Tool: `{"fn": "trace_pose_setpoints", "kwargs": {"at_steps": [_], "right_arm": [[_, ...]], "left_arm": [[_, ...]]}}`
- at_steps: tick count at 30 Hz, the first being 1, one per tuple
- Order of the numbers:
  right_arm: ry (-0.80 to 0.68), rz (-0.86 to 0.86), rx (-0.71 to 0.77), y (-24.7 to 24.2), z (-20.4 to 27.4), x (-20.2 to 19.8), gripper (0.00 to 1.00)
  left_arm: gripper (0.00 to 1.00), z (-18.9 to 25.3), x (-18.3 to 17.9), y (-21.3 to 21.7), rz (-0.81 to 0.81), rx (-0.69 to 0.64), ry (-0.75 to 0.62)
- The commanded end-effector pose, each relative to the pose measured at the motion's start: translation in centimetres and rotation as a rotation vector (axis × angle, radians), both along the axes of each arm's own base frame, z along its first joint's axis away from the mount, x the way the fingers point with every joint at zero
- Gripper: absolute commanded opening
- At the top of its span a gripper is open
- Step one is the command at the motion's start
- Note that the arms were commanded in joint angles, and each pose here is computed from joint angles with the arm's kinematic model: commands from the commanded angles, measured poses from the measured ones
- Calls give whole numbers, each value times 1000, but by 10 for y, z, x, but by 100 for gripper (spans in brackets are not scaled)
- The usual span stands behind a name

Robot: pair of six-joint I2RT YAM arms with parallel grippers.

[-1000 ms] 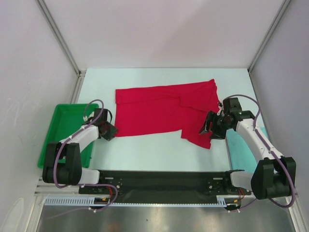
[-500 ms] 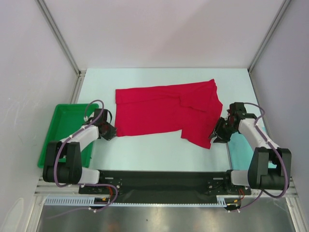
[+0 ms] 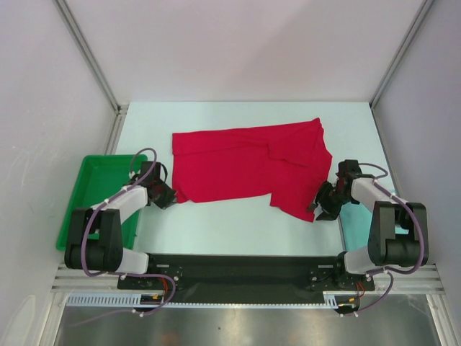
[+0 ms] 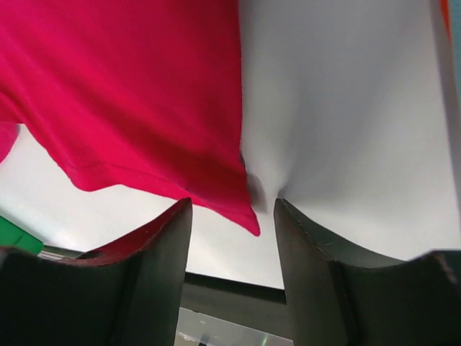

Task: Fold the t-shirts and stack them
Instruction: Fold the tshirt

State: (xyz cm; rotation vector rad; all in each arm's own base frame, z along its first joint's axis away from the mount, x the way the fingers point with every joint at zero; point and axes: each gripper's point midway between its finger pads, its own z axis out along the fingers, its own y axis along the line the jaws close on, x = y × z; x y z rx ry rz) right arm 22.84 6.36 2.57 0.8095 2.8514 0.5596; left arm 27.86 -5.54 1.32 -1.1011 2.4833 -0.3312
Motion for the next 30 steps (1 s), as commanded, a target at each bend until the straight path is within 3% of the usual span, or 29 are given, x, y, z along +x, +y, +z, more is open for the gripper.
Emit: {"fn": "trace_pose_setpoints", "kwargs": {"at_steps": [1,8,10,11,13,30], "right_arm": [[-28,-27,41,6,-3,8,54],[-37,-56,72,11,-10,-1,49],[-54,-56,70,11,-8,2,30],[-57,-56,57,9,-6,2,14],[-48,-63,34,5,0,-5,1],[3,-99,-43,2,30,-71,0]], "left_arm": [[0,-7,-12,0,-40,2,70],[0,-4,-9,8,-31,15,68],[0,-3,-9,9,-33,19,71],[0,-2,-9,9,-32,21,69],[0,-1,-12,11,-32,29,72],[0,8,-50,20,-5,49,86]]}}
